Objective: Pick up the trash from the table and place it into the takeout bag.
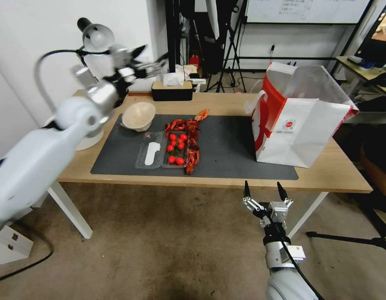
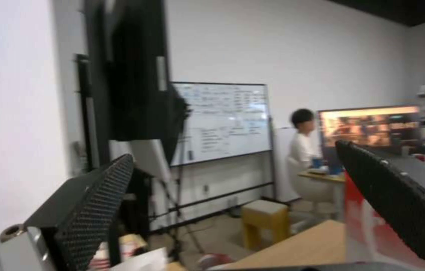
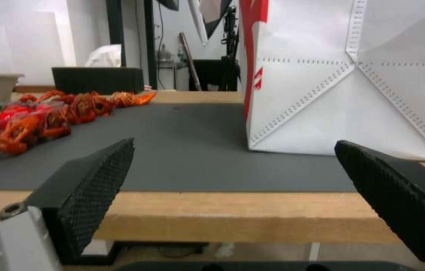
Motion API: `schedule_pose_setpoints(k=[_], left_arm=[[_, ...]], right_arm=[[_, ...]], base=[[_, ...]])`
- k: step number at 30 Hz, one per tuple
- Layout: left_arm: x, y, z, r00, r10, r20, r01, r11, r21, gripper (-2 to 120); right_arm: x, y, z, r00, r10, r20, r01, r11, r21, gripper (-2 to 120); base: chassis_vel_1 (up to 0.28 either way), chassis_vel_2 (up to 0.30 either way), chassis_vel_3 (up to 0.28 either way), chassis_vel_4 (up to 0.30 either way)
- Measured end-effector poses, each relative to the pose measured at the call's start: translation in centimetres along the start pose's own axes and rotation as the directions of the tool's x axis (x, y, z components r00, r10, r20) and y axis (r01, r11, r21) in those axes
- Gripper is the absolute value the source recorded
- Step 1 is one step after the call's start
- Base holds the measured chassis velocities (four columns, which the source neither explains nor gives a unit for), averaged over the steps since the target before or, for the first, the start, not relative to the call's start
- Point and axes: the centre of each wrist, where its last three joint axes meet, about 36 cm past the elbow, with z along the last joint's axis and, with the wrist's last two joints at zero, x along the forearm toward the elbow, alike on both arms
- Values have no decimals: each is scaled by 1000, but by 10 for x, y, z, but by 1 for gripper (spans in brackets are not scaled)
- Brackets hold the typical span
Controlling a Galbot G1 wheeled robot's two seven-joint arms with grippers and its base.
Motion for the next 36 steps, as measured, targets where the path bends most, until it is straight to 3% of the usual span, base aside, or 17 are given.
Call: schedule_pose_setpoints(k=[1,5,10,13,15,18,19,22,23,26,27,30,36], left_arm=[[0,0,0,1000,0,0,0,1000,0,100],[46,-26,16,992,-121,-27,119,992,-52,100],[81,-42,29,981,-186,-51,182,980,-81,100],[116,-55,38,965,-254,-64,244,961,-132,100],[122,-57,38,961,-269,-63,258,955,-149,100],[148,-71,47,935,-351,-55,332,917,-219,100],[148,-71,47,935,-351,-55,332,917,-219,100],[176,-87,70,901,-428,-74,403,887,-224,100],[176,-87,70,901,-428,-74,403,887,-224,100],[201,-101,90,874,-476,-104,443,865,-235,100],[201,-101,90,874,-476,-104,443,865,-235,100],[221,-113,103,850,-511,-129,472,847,-244,100],[237,-123,112,830,-539,-145,496,831,-251,100]], right_arm=[[0,0,0,1000,0,0,0,1000,0,100],[3,1,2,1000,2,-5,-2,1000,2,100],[5,2,2,1000,2,-7,-2,1000,5,100],[7,2,2,1000,0,-9,0,1000,8,100],[8,2,2,1000,0,-9,0,1000,9,100],[9,1,3,1000,0,-13,0,1000,13,100],[9,1,3,1000,0,-13,0,1000,13,100],[10,2,4,1000,-1,-18,1,1000,13,100],[10,2,4,1000,-1,-18,1,1000,13,100],[12,2,6,1000,-2,-24,3,1000,12,100],[12,2,6,1000,-2,-24,3,1000,12,100],[12,3,6,1000,-3,-25,3,1000,10,100],[12,4,6,1000,-2,-25,3,1000,7,100]], base=[[0,0,0,0],[0,0,0,0],[0,0,0,0],[0,0,0,0],[0,0,0,0],[0,0,0,0],[0,0,0,0],[0,0,0,0],[0,0,0,0],[0,0,0,0],[0,0,0,0],[0,0,0,0],[0,0,0,0]])
